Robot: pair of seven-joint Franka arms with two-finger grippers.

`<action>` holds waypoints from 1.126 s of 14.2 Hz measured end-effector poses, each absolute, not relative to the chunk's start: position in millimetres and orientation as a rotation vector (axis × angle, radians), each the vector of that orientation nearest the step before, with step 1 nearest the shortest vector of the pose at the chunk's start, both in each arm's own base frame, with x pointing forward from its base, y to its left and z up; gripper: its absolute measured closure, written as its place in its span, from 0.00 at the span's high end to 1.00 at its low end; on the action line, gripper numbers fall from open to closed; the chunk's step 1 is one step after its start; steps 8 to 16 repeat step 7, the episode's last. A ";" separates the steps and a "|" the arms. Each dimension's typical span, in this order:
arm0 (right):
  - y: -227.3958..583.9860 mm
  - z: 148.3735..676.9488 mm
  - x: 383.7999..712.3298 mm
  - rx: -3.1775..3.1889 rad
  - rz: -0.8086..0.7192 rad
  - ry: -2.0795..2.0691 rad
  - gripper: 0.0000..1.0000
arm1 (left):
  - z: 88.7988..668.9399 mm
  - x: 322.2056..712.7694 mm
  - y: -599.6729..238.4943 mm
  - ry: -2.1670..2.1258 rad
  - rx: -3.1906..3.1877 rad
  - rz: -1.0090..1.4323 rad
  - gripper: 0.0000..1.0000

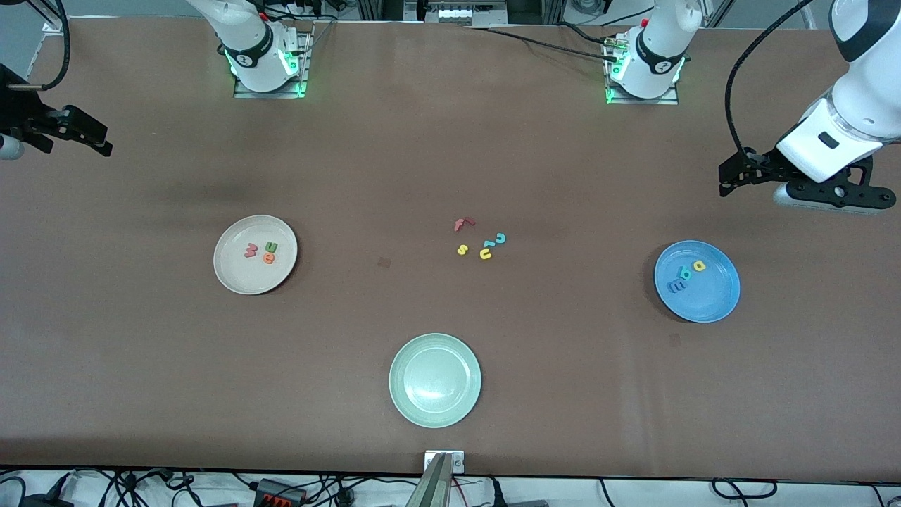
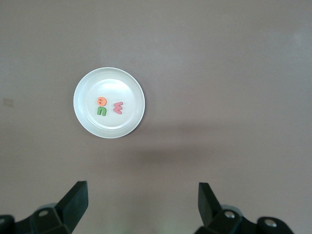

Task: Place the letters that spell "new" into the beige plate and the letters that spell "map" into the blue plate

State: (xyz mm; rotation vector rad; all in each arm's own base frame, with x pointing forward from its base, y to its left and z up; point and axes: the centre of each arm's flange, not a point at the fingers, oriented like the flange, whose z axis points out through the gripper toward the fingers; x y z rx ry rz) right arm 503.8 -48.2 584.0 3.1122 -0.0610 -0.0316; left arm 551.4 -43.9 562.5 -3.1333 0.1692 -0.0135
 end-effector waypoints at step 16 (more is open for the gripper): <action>-48.2 584.1 503.8 3.112 -0.031 -0.060 1.00 | 562.4 550.8 -50.5 0.189 -3.132 -0.012 1.00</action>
